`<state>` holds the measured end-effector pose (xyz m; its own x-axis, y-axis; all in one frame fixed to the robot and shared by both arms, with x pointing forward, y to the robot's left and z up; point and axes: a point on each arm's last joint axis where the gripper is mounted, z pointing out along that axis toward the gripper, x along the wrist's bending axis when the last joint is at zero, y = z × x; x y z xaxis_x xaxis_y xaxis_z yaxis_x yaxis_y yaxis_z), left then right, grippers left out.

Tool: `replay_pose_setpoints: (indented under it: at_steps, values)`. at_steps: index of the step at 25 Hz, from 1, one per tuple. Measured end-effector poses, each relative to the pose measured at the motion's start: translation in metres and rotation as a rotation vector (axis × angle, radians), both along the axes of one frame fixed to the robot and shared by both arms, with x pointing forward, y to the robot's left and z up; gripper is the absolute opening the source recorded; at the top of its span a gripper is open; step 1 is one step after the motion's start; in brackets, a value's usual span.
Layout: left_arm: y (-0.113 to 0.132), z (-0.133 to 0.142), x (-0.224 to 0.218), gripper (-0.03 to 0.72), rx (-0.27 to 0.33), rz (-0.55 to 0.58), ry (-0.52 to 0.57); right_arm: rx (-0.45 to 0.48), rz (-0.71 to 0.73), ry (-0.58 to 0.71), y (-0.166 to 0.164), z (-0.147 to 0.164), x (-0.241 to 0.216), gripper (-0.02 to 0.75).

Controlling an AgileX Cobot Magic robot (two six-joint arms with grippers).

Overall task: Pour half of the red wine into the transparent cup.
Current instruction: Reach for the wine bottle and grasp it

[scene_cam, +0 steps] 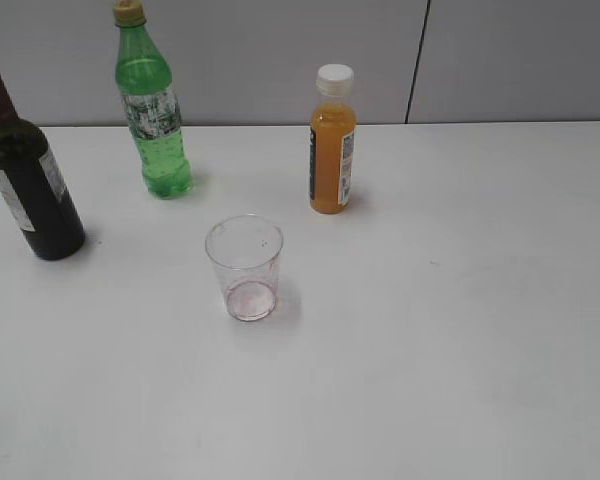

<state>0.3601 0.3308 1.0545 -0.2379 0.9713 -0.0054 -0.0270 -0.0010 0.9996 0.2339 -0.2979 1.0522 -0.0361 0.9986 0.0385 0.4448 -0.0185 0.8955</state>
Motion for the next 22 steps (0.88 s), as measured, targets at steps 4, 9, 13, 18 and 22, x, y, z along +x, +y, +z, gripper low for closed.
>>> replay_pose_setpoints:
  at_steps: [4, 9, 13, 18, 22]
  values:
    - [0.001, -0.012, 0.004, 0.587, -0.027, 0.001, 0.022, 0.0, 0.0, 0.0, 0.0, 0.0, 0.0, 0.59]
    - [0.002, -0.017, 0.011, 0.587, -0.025, -0.003, 0.047, 0.0, 0.0, 0.0, 0.0, 0.0, 0.0, 0.59]
    - [-0.003, -0.023, 0.024, 0.59, 0.043, -0.068, 0.068, 0.001, -0.001, 0.0, 0.0, 0.0, 0.0, 0.59]
    - [-0.022, -0.048, 0.041, 0.633, 0.0, -0.214, 0.063, 0.001, -0.001, 0.0, 0.0, 0.0, 0.0, 0.59]
    - [-0.032, -0.071, 0.058, 0.683, -0.01, -0.29, 0.086, 0.001, -0.001, 0.0, 0.0, 0.0, 0.0, 0.59]
